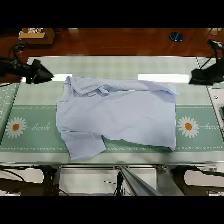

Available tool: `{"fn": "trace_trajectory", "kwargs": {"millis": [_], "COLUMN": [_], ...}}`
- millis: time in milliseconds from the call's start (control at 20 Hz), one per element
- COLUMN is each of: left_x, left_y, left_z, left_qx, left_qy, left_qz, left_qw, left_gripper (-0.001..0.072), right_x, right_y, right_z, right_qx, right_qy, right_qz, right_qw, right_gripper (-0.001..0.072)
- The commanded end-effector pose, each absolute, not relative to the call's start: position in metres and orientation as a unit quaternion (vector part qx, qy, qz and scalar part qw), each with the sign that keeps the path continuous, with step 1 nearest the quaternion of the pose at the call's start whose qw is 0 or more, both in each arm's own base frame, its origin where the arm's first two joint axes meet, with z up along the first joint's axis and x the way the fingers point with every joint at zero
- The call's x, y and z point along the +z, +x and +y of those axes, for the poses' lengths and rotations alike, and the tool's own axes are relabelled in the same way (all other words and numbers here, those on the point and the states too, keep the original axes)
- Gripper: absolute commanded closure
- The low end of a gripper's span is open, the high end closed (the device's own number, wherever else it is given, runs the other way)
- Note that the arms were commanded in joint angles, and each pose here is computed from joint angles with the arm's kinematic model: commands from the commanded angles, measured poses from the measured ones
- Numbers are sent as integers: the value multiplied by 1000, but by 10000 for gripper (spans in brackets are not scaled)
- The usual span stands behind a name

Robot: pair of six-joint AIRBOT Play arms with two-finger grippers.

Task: Fold the shirts.

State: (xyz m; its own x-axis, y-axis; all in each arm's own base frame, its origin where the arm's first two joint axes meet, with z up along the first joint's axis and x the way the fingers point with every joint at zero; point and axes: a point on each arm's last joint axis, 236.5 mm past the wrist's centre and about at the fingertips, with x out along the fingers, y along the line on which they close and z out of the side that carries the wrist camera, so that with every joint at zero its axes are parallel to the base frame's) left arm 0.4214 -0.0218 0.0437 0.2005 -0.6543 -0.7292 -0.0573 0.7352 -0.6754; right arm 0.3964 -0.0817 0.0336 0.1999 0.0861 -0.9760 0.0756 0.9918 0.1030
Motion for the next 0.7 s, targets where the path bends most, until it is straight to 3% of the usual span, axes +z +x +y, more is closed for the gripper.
{"fn": "trace_trajectory", "kwargs": {"millis": [0,150,250,350,450,650], "left_x": [28,-1,-22,-37,-50,-69], "left_y": [346,282,247,224,215,215], "left_z": [13,6,2,2,3,-3], "left_qx": [-156,-131,-113,-99,-82,-81], "left_qy": [-272,-316,-355,-391,-413,-396], "left_qz": [658,676,685,689,686,685], "left_qw": [684,652,626,603,594,606], "left_gripper": [429,428,416,134,132,133], "right_x": [17,-14,-24,-24,-22,-20], "right_y": [323,272,262,267,274,280], "right_z": [-107,-114,-106,-96,-92,-92], "right_qx": [-41,-62,-48,-29,-18,-14], "right_qy": [71,134,206,281,318,321], "right_qz": [692,705,682,643,619,608], "right_qw": [717,694,700,712,718,726], "right_gripper": [368,336,199,174,176,181]}}
